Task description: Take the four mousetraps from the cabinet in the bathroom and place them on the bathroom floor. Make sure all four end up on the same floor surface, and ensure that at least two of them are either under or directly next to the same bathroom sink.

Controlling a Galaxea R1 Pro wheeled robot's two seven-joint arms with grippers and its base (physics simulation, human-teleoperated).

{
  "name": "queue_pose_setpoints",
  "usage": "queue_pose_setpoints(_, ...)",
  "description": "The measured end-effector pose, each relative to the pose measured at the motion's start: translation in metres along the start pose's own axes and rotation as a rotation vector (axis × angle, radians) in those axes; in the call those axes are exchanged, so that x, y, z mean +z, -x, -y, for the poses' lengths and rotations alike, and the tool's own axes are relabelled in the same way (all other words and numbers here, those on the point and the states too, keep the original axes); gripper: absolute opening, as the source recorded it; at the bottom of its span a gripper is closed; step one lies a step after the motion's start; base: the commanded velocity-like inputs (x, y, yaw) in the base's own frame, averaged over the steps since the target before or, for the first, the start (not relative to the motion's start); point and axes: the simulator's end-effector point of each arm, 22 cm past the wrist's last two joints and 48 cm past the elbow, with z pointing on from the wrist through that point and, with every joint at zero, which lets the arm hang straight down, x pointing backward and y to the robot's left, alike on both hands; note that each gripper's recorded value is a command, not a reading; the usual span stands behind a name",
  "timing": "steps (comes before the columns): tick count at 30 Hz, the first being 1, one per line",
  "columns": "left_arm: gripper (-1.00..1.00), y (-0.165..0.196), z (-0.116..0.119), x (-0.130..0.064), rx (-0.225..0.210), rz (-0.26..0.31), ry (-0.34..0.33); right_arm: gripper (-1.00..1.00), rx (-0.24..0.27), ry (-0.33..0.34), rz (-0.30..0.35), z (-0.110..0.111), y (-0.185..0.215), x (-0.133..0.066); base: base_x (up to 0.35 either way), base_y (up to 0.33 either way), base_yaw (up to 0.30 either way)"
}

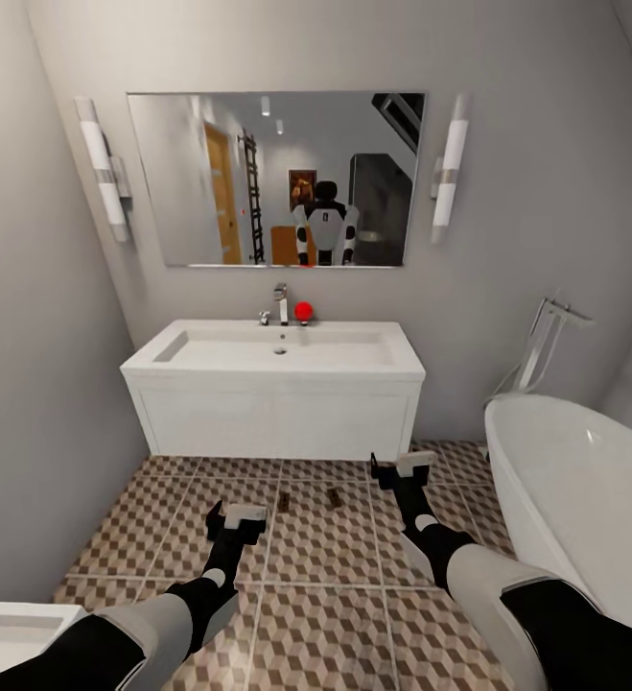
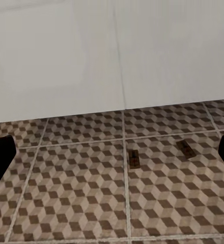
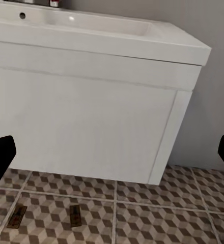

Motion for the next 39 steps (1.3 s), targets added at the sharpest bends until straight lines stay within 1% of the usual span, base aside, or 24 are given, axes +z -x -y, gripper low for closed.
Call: queue_pose_setpoints(39, 1.00, 0.077, -0.011, -0.028, -0.002, 0.052, 0.006, 1.00, -0.001, -0.006, 0.055, 0.009, 0.086, -0.018, 0.000, 0.000, 0.000)
